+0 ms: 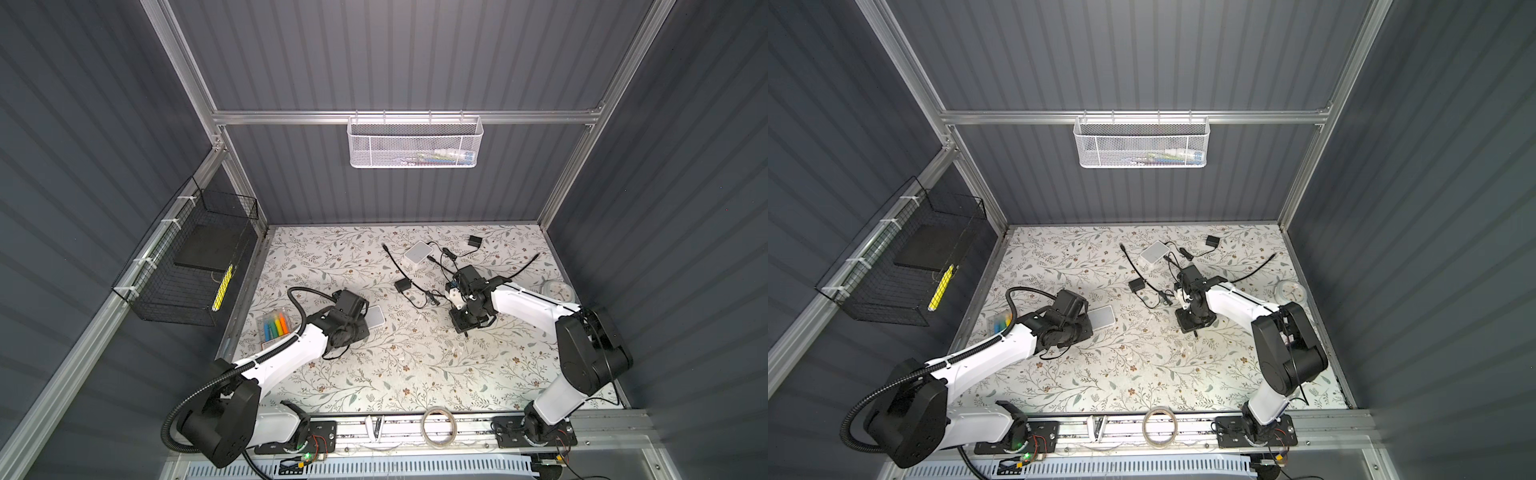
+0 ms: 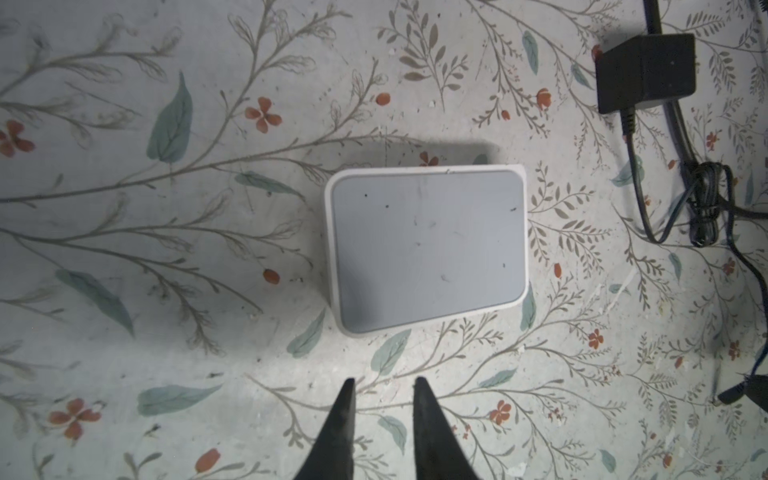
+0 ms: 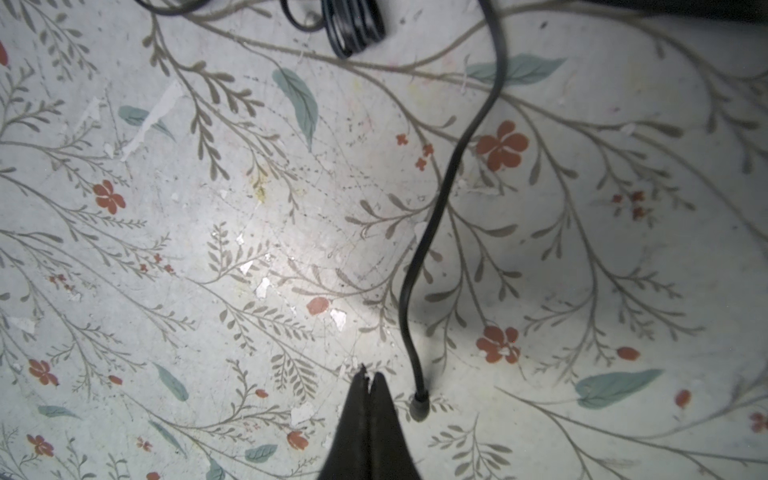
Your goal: Insert the plug into the switch port
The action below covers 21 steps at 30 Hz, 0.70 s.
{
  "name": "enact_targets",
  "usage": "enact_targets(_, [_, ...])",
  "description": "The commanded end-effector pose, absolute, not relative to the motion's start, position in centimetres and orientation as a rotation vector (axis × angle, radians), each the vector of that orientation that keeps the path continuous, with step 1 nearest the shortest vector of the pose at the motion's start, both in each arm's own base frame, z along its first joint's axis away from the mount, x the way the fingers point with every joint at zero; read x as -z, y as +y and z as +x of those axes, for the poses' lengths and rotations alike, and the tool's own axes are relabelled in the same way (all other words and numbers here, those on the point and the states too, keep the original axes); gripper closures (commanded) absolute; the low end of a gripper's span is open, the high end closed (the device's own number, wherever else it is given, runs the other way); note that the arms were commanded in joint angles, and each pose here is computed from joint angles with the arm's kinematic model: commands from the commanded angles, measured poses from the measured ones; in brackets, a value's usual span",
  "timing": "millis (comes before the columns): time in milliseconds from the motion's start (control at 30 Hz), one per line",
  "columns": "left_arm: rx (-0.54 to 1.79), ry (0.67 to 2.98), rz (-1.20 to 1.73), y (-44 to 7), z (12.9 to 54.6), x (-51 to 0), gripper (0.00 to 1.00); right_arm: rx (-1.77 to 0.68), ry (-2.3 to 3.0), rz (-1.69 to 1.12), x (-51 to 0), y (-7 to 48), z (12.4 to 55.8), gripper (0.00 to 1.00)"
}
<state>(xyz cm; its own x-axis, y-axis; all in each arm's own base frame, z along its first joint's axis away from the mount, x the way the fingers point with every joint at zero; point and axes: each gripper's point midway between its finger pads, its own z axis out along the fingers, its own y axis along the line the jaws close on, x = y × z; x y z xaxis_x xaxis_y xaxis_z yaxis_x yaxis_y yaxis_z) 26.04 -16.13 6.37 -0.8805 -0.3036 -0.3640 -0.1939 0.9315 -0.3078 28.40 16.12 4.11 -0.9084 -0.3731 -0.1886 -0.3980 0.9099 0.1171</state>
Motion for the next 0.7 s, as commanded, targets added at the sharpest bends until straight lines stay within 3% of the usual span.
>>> enact_targets(0, [0.336, 2.74, -0.406, -15.9, 24.9, -4.1, 0.74, -0.243, 2.92, -0.599, -4.2, 16.4, 28.6, 1.0])
enact_targets(333, [0.363, 2.778, -0.415, -16.3, 25.2, -2.1, 0.74, -0.244, 2.925, -0.596, -3.9, 16.3, 28.4, 1.0])
enact_targets(667, [0.339, 2.76, -0.393, -13.9, 28.3, -1.4, 0.74, -0.266, 2.923, -0.578, -3.9, 16.3, 28.0, 1.0])
